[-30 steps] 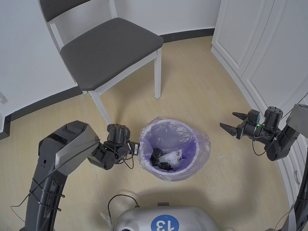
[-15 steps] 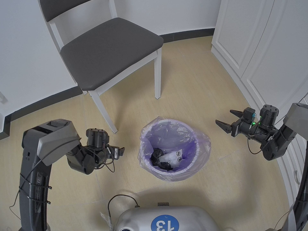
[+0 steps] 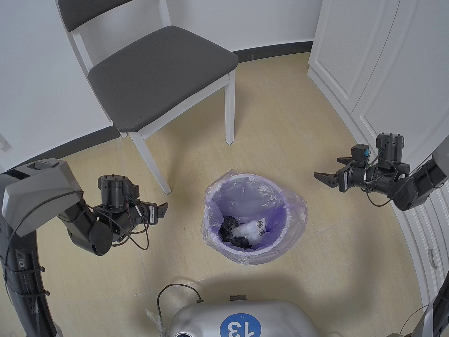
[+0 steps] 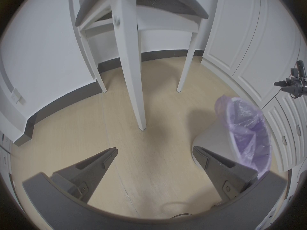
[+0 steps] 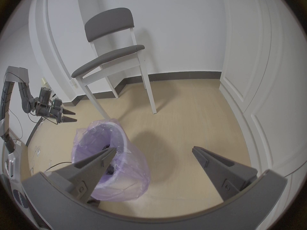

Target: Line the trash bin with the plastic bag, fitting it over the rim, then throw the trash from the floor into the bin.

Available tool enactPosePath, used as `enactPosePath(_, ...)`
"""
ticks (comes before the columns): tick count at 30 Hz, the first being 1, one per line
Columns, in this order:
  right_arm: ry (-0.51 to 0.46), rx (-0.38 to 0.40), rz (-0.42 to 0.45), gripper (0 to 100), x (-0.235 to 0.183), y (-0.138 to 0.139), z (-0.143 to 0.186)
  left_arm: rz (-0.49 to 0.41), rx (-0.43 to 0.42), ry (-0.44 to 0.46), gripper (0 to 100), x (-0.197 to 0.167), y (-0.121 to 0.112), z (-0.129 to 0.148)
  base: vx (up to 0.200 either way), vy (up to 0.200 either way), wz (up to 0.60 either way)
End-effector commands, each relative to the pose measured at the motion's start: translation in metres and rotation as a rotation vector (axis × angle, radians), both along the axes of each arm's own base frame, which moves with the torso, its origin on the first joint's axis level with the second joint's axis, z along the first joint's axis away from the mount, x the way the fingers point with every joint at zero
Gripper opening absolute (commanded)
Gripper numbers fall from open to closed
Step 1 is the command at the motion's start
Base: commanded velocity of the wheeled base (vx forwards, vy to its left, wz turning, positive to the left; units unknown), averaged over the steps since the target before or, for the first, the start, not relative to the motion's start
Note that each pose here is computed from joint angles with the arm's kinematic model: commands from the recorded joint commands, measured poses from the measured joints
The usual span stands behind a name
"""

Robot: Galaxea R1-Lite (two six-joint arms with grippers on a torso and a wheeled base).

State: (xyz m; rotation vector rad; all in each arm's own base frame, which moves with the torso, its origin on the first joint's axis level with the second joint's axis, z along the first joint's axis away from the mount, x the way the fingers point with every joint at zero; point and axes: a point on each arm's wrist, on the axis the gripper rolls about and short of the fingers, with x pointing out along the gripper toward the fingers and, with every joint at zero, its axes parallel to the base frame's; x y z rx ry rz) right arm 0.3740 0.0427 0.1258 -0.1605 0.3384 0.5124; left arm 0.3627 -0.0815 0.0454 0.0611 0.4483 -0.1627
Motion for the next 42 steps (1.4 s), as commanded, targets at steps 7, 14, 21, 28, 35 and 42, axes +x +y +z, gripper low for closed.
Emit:
enactPosePath(7, 0.138, -0.076, 0.037, 100, -0.070, -0.003, 0.129, -0.074, -0.022, -0.089, 100, -0.051, -0.013, 0.054, 0.000, 0.000, 0.00)
enactPosePath(14, 0.349, -0.118, 0.045, 100, -0.079, -0.011, 0.129, -0.110, -0.040, -0.087, 100, -0.066, -0.023, 0.057, 0.000, 0.000, 0.00)
enactPosePath(21, 0.241, -0.128, 0.024, 100, -0.082, -0.014, 0.082, -0.149, -0.085, -0.043, 100, -0.064, -0.049, 0.038, 0.000, 0.000, 0.00)
enactPosePath(28, 0.221, -0.091, -0.056, 100, -0.098, -0.017, 0.066, -0.219, -0.071, -0.046, 100, -0.060, -0.091, 0.023, 0.000, 0.000, 0.00)
enactPosePath(35, 0.227, -0.099, -0.068, 100, -0.109, -0.018, 0.070, -0.257, -0.019, -0.003, 100, -0.063, -0.119, -0.002, 0.000, 0.000, 0.00)
enactPosePath(42, 0.240, -0.101, -0.067, 100, -0.112, -0.019, 0.067, -0.270, 0.028, 0.010, 100, -0.040, -0.133, -0.028, 0.000, 0.000, 0.00)
